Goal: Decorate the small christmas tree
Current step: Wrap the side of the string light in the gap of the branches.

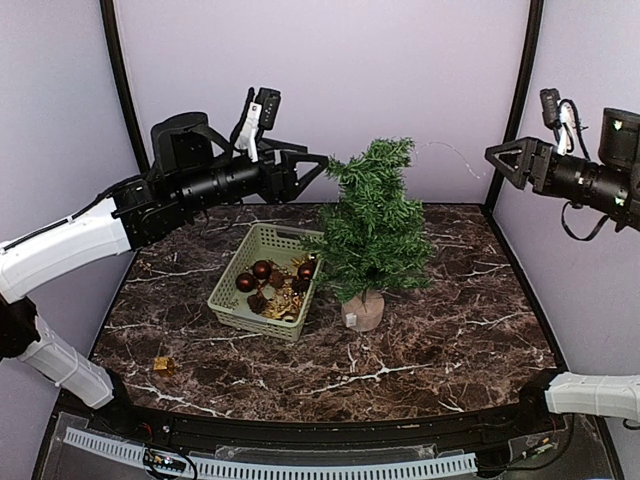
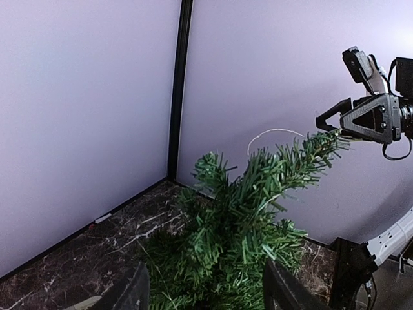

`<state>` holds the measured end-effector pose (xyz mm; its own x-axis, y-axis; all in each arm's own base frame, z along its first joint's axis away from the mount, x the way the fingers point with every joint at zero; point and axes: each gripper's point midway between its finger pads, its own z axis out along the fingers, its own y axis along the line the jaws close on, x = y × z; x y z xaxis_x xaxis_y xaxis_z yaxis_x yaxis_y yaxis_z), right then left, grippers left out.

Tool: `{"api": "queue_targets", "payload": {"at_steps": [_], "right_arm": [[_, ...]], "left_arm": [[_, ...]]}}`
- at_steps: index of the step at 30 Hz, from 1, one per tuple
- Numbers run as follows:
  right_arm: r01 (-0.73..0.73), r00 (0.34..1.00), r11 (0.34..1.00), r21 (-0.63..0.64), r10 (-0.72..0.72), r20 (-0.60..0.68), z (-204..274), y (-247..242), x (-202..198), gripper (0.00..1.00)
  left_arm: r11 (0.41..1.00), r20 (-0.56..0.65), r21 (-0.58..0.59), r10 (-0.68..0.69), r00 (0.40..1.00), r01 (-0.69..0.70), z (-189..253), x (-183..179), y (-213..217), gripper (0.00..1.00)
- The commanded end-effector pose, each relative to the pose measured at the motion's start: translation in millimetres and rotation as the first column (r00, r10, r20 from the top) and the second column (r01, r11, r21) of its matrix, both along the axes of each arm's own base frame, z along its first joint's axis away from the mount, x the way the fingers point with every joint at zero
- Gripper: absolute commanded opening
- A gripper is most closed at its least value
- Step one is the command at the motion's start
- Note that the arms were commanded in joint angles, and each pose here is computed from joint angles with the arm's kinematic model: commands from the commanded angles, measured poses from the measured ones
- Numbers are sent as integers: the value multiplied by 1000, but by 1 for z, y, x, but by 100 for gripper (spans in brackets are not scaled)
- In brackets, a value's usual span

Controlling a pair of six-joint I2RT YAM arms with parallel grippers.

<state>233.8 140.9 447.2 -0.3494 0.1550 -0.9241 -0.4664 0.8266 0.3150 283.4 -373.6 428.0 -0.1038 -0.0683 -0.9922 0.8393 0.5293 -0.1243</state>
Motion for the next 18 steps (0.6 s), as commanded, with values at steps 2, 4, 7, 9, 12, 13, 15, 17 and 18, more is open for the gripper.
{"api": "queue_targets", "payload": {"at_steps": [2, 4, 7, 9, 12, 13, 15, 17, 18], "right_arm": [[-63, 997, 993, -98, 58, -58, -3, 9, 4, 72], [-88, 993, 988, -125, 77, -87, -4, 14, 8, 70], [-123, 987, 980, -156, 104, -126, -7, 21, 11, 62], [-143, 981, 975, -171, 116, -155, -12, 25, 16, 57], [-162, 976, 970, -184, 129, -176, -16, 30, 21, 47], [-169, 975, 969, -183, 136, -177, -15, 31, 21, 43], [-180, 973, 967, -179, 149, -175, -13, 34, 22, 34], [-193, 971, 966, -174, 162, -177, -13, 37, 22, 30], [-201, 969, 965, -169, 171, -179, -14, 39, 23, 29]], "left_arm": [[1000, -63, 21, 24, 998, -22, -12, -6, 16, 62], [999, -77, 28, 26, 997, -24, -17, -8, 18, 60], [999, -91, 39, 33, 995, -29, -25, -10, 23, 57], [998, -95, 46, 40, 995, -35, -28, -10, 25, 55], [998, -96, 53, 43, 994, -38, -30, -11, 27, 52], [998, -97, 57, 43, 994, -37, -31, -12, 27, 51], [998, -95, 60, 43, 995, -38, -33, -12, 28, 50], [997, -93, 60, 50, 994, -45, -34, -12, 30, 49], [997, -92, 63, 55, 994, -49, -35, -12, 30, 49]]}}
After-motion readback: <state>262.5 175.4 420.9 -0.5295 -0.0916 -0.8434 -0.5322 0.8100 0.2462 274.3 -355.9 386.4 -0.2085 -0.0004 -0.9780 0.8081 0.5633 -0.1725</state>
